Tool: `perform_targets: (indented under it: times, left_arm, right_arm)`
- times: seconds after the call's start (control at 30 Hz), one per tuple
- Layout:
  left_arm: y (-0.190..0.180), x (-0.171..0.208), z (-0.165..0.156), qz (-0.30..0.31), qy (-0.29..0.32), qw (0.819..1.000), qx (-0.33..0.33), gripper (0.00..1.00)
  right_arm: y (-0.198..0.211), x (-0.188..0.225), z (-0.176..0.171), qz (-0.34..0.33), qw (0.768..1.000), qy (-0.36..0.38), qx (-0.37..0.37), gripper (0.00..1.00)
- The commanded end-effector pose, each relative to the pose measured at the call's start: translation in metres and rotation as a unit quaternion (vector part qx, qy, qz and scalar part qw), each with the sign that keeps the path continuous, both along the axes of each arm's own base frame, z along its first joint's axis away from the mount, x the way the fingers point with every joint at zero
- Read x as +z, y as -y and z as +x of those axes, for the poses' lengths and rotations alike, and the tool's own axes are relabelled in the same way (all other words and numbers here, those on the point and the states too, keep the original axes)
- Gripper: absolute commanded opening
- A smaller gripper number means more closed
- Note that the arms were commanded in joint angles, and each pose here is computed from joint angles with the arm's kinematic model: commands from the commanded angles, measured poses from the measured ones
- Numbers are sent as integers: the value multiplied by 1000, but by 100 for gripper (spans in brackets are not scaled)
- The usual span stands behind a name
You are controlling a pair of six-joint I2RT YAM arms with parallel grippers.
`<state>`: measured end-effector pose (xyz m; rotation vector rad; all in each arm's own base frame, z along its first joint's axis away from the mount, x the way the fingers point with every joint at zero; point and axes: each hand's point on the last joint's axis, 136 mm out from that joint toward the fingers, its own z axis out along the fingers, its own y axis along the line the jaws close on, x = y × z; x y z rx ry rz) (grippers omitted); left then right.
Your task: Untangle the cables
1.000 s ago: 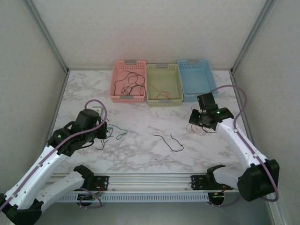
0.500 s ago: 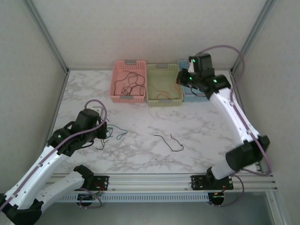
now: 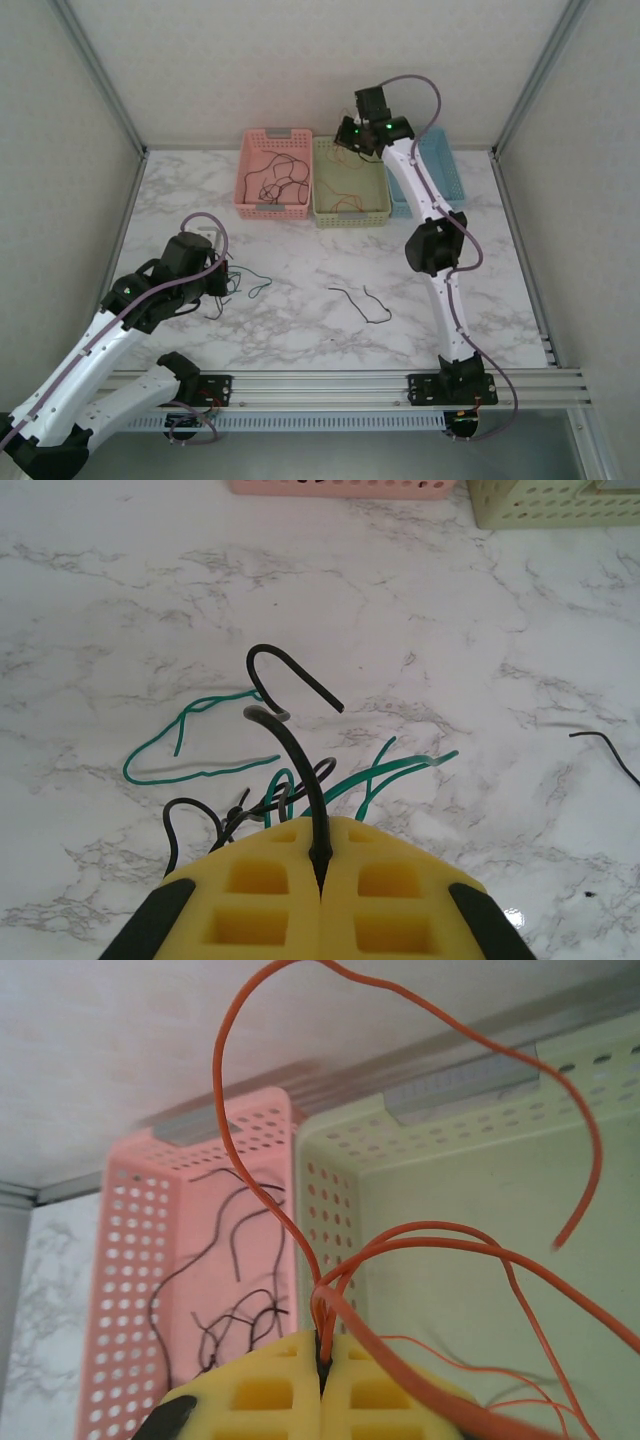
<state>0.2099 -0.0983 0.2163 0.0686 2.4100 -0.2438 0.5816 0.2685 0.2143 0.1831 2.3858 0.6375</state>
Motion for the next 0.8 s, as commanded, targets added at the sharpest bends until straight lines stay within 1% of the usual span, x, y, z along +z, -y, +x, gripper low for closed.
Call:
perform_targets:
  times: [0.0, 0.03, 0.07, 0.1, 0.13, 0.2, 0.27, 0.33, 0.47, 0.6, 0.67, 0.73, 0.77]
  left_arm:
    - [0, -1, 1, -2, 4, 1000, -4, 0]
    - [0, -1, 1, -2, 4, 1000, -4, 0]
    - [0, -2, 1, -1, 3, 1000, -3, 0]
    - [0, -2, 1, -1, 3, 1000, -4, 0]
    - [1, -2, 1, -1, 2, 1000, -4, 0]
    - [1, -3, 1, -1, 1, 1000, -4, 0]
    - [1, -3, 2, -1, 0, 1000, -5, 0]
    - [2, -3, 2, -1, -1, 1000, -6, 0]
    - [3, -3, 1, -5, 0, 1000, -10, 0]
    - [6, -2, 0, -11, 1, 1000, -17, 0]
    - [10, 1, -1, -20, 0, 999, -25, 0]
    - [16, 6, -3, -36, 4, 999, -40, 0]
    - [20, 9, -4, -46, 6, 998, -49, 0]
  right_arm:
    - [3, -20, -3, -13, 999, -29, -17, 3]
    - [2, -26, -3, -9, 999, -35, -18, 12]
    - [-1, -32, -2, -4, 999, -40, -15, 24]
    - [-6, -38, -3, 3, 999, -46, -7, 42]
    - [-9, -41, -5, 3, 999, -49, 2, 52]
    - [-8, -46, -9, -17, 998, -52, 10, 59]
    - [-4, -39, -13, -30, 998, -49, 11, 62]
    - [-1, -24, -19, -31, 998, -43, 15, 62]
    - [-4, 24, -42, -20, 999, -18, 44, 61]
    - [-5, 88, -88, -33, 995, 42, 83, 59]
    - [-7, 115, -116, -23, 991, 77, 107, 58]
    - [-6, 141, -150, 1, 983, 122, 135, 58]
    - [-6, 145, -165, 13, 979, 139, 152, 58]
